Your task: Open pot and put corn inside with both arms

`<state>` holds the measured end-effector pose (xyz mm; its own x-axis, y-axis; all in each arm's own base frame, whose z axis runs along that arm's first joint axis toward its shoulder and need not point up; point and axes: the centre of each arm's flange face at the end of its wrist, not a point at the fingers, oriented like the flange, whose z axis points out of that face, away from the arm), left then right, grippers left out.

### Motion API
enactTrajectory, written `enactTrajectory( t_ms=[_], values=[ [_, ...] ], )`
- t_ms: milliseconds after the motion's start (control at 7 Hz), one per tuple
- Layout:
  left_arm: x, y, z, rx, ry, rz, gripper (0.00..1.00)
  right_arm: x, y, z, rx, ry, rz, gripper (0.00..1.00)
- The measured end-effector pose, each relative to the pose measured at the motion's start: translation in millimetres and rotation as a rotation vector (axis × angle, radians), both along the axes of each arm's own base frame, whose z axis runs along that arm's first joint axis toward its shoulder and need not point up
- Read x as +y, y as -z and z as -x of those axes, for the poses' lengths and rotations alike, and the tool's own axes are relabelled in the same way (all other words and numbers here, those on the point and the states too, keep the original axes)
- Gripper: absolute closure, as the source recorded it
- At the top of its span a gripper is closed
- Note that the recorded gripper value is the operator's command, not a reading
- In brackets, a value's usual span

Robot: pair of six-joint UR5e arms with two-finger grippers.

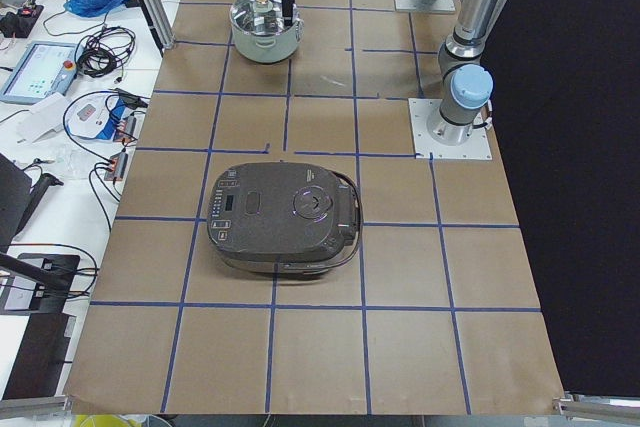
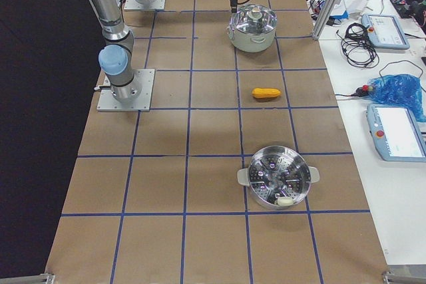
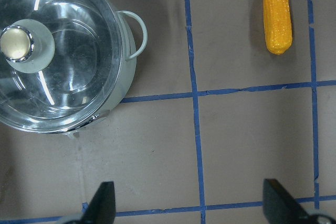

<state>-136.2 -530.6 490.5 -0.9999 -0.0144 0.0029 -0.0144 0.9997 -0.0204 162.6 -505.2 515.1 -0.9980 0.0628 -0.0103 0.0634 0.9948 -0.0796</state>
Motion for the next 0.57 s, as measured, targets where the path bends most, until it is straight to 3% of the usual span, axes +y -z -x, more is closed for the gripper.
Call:
enactTrajectory(
  t_ms=[571],
  values=[
    [2.0, 1.3, 0.4, -0.009, 0.0, -0.012, 0.0, -14.2, -4.3, 5.7, -0.009, 0.012, 0.021, 0.02]
  ],
)
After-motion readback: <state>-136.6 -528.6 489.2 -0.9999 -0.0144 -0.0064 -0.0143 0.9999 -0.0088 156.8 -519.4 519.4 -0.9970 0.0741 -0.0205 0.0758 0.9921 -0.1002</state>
